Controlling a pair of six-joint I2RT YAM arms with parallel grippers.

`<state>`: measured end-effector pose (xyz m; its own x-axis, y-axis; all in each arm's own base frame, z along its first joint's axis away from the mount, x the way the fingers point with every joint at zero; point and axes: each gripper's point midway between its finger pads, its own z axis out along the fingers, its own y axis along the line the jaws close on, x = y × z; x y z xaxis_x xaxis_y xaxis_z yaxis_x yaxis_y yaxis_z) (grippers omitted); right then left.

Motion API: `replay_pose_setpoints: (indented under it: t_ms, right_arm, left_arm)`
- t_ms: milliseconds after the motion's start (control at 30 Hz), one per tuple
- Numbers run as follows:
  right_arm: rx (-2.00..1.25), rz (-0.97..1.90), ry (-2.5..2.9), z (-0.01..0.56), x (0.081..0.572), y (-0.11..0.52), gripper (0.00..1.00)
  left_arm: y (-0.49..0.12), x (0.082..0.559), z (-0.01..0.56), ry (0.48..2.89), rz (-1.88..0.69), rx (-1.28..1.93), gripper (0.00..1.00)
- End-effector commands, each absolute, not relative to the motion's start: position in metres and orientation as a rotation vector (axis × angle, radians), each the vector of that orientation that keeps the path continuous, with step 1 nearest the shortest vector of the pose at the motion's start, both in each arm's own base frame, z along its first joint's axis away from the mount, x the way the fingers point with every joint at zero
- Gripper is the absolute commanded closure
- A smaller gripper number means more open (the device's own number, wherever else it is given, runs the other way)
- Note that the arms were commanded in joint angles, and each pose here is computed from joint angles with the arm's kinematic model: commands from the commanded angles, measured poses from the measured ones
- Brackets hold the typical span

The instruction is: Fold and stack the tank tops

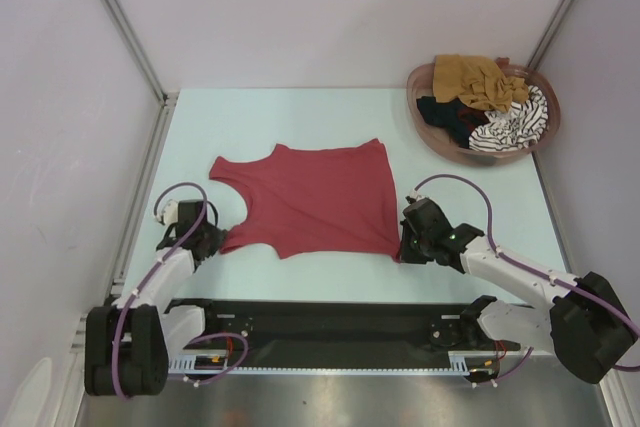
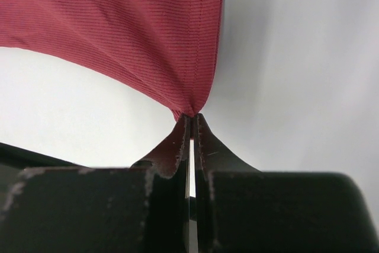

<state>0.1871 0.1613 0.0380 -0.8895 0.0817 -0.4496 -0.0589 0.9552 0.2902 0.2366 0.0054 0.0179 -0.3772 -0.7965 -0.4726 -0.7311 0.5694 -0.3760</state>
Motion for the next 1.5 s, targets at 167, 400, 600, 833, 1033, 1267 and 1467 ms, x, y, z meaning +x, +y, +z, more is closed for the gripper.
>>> replay_pose_setpoints:
  t_ms: [167, 400, 600, 833, 1033, 1267, 1467]
  right_arm:
    - [-0.003, 0.431, 2.617, 0.041, 0.188, 0.162, 1.00]
    - [0.006, 0.424, 2.632, 0.035, 0.189, 0.162, 1.00]
    - [0.019, 0.445, 2.636, 0.032, 0.188, 0.165, 1.00]
    - [0.001, 0.501, 2.654, 0.032, 0.177, 0.174, 1.00]
    - [0.014, 0.515, 2.652, 0.030, 0.171, 0.179, 0.95]
    - [0.047, 0.431, 2.631, 0.033, 0.185, 0.166, 0.90]
    - [0.058, 0.411, 2.605, 0.040, 0.185, 0.159, 0.56]
  left_arm:
    - [-0.001, 0.244, 0.011, 2.246, -0.168, -1.162, 1.00]
    - [0.046, 0.242, 0.057, 2.143, 0.144, -1.083, 1.00]
    - [0.063, 0.249, 0.080, 2.124, 0.265, -1.014, 1.00]
    - [0.050, 0.268, 0.077, 2.205, 0.218, -0.882, 0.45]
    - [0.037, 0.271, 0.100, 2.133, 0.178, -0.805, 0.23]
    - [-0.048, 0.272, 0.107, 2.168, -0.126, -0.452, 0.04]
    - [-0.106, 0.233, 0.086, 2.256, -0.275, -0.332, 0.03]
